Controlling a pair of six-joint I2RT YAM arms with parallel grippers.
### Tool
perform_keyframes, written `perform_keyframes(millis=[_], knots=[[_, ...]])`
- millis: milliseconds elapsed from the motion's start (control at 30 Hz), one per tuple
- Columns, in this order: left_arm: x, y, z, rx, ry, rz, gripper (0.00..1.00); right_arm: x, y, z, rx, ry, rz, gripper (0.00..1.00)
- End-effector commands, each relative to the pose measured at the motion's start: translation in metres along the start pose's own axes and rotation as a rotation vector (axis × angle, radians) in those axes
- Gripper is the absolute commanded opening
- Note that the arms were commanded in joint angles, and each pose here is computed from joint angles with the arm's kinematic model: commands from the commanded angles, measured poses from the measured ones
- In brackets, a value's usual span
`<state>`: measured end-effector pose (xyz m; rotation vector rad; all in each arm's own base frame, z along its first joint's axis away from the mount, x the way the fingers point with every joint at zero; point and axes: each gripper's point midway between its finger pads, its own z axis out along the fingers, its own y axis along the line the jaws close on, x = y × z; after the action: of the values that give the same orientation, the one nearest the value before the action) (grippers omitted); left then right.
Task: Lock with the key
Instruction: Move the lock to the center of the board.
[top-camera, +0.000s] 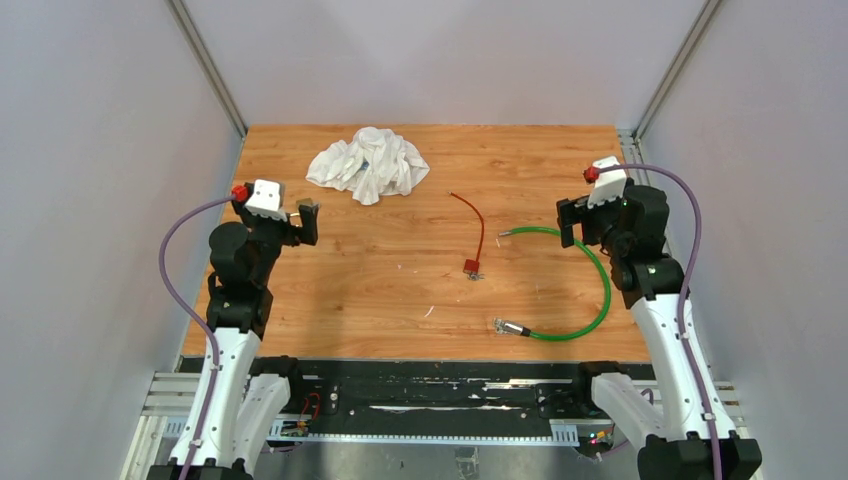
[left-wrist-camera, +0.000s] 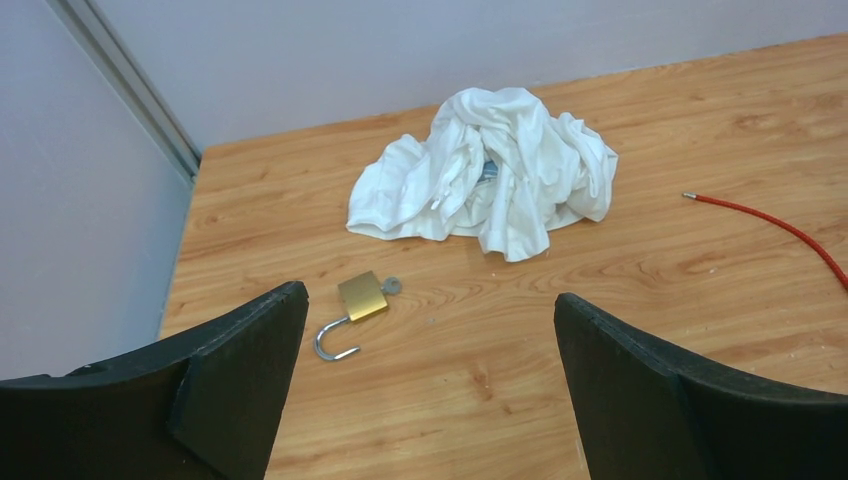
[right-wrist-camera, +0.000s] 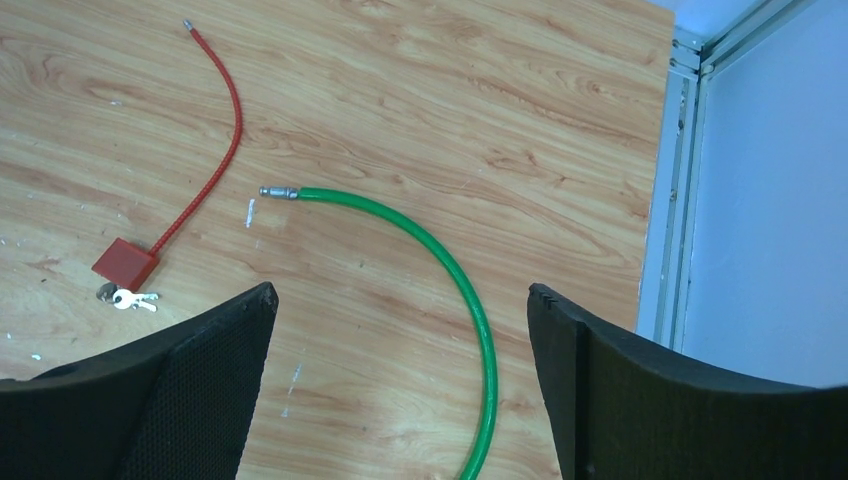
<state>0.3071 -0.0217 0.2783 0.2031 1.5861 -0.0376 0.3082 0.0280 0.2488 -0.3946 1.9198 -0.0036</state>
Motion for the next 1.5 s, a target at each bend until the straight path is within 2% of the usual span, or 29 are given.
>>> perform_keyframes(millis=[0, 100, 267, 367, 600, 767, 833, 1033, 1100, 1267, 1367, 1467], knots=[[-0.007, -0.010, 0.002, 0.061, -0.029, 0.050, 0.98, 0.008, -0.004, -0.009, -0.020, 0.075, -0.088, 0.93], [0.001, -0.022, 0.005, 0.139, -0.012, 0.086, 0.98, 0.041, 0.012, -0.013, -0.136, 0.207, -0.218, 0.93], [0.013, -0.036, 0.007, 0.226, 0.011, 0.096, 0.98, 0.118, 0.073, -0.037, -0.517, 0.385, -0.399, 0.93], [0.018, -0.045, 0.006, 0.275, 0.016, 0.101, 0.98, 0.159, 0.108, -0.046, -0.674, 0.435, -0.469, 0.92], [0.028, -0.064, 0.006, 0.361, 0.029, 0.123, 0.98, 0.219, 0.153, -0.047, -0.848, 0.511, -0.636, 0.88], [0.029, -0.064, 0.009, 0.361, 0.035, 0.134, 0.98, 0.234, 0.167, -0.038, -0.904, 0.571, -0.689, 0.70], [0.030, -0.065, 0.010, 0.364, 0.039, 0.139, 0.98, 0.238, 0.173, -0.036, -0.919, 0.596, -0.714, 0.61], [0.037, -0.067, 0.013, 0.387, 0.054, 0.169, 0.98, 0.215, 0.208, -0.029, -0.932, 0.642, -0.656, 0.30], [0.040, -0.067, 0.015, 0.391, 0.065, 0.188, 0.98, 0.207, 0.226, -0.028, -0.935, 0.659, -0.658, 0.22], [0.042, -0.069, 0.019, 0.406, 0.089, 0.192, 0.98, 0.188, 0.282, -0.016, -0.905, 0.738, -0.585, 0.21], [0.040, -0.072, 0.020, 0.417, 0.096, 0.183, 0.98, 0.170, 0.321, -0.002, -0.939, 0.738, -0.495, 0.20], [0.042, -0.071, 0.021, 0.410, 0.109, 0.175, 0.98, 0.148, 0.355, 0.010, -0.987, 0.710, -0.384, 0.26]])
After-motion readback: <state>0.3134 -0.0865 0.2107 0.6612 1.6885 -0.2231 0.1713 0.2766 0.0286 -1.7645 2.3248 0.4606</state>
